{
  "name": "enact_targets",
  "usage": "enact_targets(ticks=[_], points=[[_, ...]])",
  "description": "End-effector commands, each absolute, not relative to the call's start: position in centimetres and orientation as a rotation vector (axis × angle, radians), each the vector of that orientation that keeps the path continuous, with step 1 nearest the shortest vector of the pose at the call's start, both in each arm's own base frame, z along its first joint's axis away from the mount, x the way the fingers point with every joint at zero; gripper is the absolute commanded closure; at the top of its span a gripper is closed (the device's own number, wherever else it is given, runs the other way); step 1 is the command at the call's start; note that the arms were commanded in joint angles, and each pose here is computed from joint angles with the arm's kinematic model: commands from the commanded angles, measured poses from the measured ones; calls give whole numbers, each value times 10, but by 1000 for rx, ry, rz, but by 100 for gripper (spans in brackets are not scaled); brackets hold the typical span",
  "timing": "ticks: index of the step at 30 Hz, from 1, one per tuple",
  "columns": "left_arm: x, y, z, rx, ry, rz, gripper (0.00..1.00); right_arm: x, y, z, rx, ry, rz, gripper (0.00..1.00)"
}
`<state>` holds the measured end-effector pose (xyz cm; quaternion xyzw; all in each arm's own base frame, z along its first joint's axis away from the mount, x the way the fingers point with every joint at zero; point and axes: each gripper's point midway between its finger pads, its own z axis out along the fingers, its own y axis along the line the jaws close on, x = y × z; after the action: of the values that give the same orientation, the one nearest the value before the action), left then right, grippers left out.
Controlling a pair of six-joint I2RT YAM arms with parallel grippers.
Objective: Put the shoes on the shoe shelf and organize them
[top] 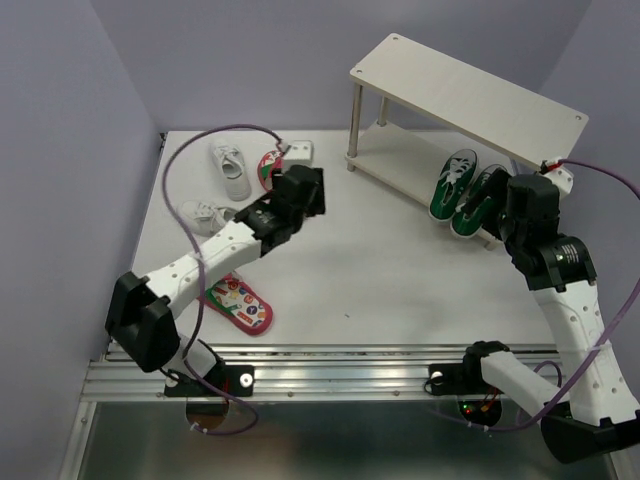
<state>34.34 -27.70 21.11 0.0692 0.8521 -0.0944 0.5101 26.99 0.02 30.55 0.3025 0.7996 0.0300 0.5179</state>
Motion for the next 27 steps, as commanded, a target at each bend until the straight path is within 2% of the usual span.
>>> enact_targets(ticks=[1, 8, 13, 18, 24, 27], points=[[367, -200, 248, -129, 1985, -218, 31, 277, 5, 312, 719, 1884, 126, 0], [394, -123, 248, -482, 2060, -76, 25, 283, 15, 305, 699, 1899, 178, 0], [397, -90, 209, -602, 2177, 56, 25, 286, 19, 301, 703, 1901, 207, 0], [404, -84, 167, -687, 2259, 96, 26, 288, 20, 305, 688, 1898, 206, 0], [422, -80, 147, -755, 2268, 117, 26, 287, 22, 297, 672, 1925, 207, 0], [429, -77, 138, -756, 2277, 129, 29, 286, 22, 293, 669, 1933, 199, 0]])
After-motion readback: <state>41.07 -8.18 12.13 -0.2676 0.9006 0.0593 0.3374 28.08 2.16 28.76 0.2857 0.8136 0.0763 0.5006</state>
